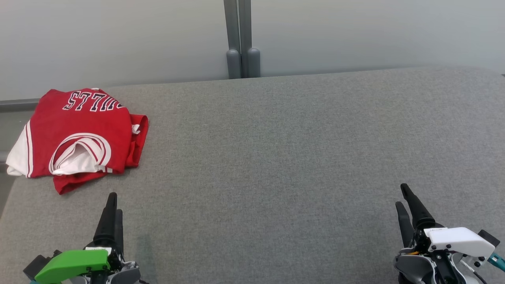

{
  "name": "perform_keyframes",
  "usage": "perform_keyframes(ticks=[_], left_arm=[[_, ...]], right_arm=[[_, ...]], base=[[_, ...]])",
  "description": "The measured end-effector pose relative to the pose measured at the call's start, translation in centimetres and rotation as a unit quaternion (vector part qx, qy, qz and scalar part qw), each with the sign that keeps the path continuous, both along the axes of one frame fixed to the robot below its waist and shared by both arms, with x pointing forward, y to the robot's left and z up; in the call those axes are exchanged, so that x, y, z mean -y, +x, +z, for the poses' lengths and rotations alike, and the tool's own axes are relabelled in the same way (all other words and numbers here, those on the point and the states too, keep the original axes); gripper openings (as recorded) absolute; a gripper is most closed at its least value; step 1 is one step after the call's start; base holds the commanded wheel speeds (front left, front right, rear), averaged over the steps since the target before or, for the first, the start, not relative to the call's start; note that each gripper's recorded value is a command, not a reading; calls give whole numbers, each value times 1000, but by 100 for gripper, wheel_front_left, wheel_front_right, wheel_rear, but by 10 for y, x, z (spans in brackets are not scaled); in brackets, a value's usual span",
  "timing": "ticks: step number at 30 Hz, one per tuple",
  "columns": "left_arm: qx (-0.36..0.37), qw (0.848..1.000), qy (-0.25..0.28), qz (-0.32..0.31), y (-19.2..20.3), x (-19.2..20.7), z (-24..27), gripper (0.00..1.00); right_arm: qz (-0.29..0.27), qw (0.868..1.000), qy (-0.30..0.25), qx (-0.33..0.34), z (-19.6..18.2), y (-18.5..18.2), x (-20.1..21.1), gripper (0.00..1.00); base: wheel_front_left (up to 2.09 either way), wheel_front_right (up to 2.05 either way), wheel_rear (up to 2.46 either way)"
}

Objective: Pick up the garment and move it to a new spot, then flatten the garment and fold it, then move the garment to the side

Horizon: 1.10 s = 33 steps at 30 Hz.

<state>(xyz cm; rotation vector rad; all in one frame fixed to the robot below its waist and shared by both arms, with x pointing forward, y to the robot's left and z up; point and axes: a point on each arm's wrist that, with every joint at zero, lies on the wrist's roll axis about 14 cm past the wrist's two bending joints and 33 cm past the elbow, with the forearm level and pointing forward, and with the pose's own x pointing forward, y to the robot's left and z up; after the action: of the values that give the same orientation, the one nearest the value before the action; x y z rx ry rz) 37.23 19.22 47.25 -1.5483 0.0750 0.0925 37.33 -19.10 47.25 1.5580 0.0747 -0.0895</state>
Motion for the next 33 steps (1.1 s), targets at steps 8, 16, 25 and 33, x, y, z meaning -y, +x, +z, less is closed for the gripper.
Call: perform_keyframes(ticks=[8,16,25,33], left_arm=[[8,999,52,-1,2,1,8,100],[17,993,114,-6,4,6,18,100],[23,977,213,-15,3,13,24,100],[28,955,293,-20,3,16,27,100]], right_arm=[[0,999,-50,12,8,2,-1,100],[-2,993,-118,31,21,4,0,100],[4,975,-213,57,38,6,-5,100],[14,953,-294,78,49,7,-13,100]], base=[[0,0,0],[0,0,0],[0,0,0],[0,0,0]])
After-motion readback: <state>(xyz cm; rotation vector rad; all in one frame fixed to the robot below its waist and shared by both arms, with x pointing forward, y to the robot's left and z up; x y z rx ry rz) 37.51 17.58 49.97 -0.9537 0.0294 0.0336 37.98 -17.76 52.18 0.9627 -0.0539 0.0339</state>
